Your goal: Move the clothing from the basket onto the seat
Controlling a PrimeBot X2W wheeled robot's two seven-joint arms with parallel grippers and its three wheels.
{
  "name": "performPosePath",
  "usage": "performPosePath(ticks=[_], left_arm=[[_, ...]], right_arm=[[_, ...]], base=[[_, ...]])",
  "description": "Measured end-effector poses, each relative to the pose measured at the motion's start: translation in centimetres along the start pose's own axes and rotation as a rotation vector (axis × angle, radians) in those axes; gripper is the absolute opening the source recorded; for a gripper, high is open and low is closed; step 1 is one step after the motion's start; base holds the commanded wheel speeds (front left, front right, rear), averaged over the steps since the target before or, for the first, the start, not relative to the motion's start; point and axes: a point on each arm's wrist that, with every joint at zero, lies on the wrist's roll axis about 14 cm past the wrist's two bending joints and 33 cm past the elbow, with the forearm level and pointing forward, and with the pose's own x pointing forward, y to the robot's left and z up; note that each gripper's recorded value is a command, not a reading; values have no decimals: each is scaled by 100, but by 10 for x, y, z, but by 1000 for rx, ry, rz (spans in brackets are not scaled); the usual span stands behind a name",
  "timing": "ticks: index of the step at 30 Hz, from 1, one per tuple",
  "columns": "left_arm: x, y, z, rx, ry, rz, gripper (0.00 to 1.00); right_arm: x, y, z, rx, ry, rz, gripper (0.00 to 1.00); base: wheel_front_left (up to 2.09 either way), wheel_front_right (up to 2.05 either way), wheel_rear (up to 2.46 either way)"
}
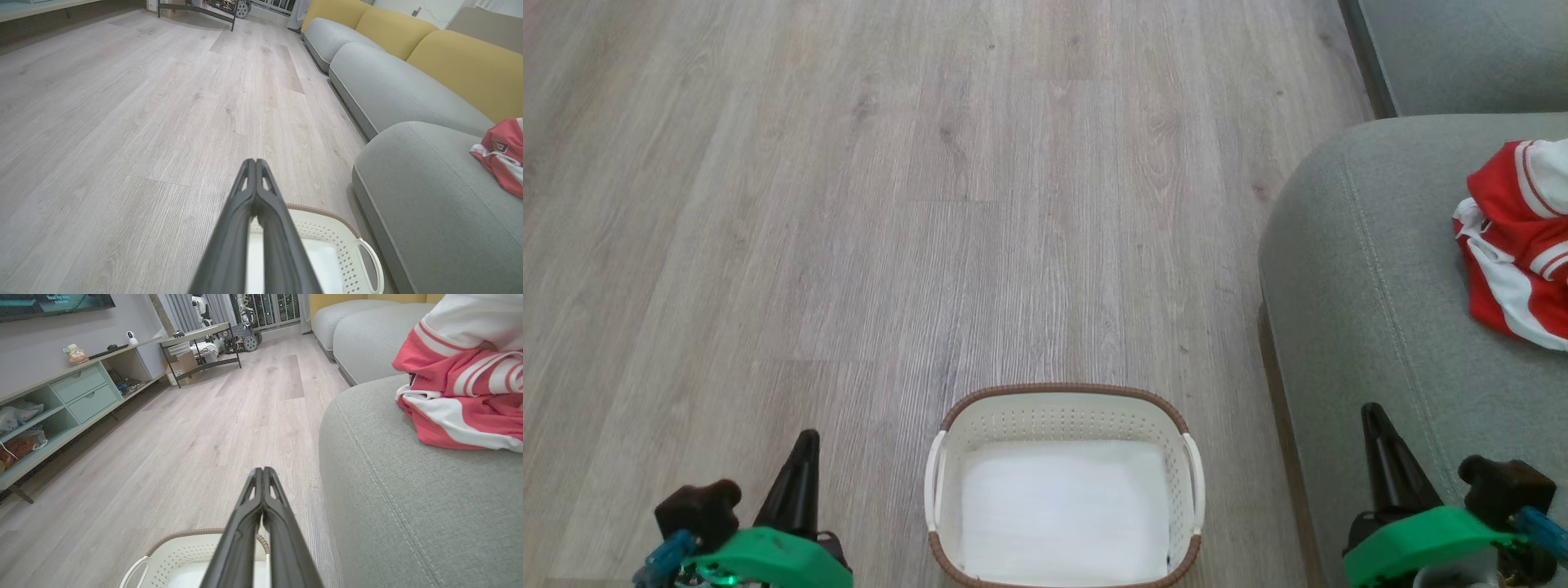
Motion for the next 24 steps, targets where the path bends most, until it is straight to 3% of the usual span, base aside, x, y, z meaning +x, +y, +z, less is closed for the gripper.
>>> performPosePath(ticks=[24], left_arm=[[5, 6, -2, -251, 33, 51, 0]], right_arm=[[3, -12, 2, 259, 3, -75, 0]], base=[[0, 0, 0]])
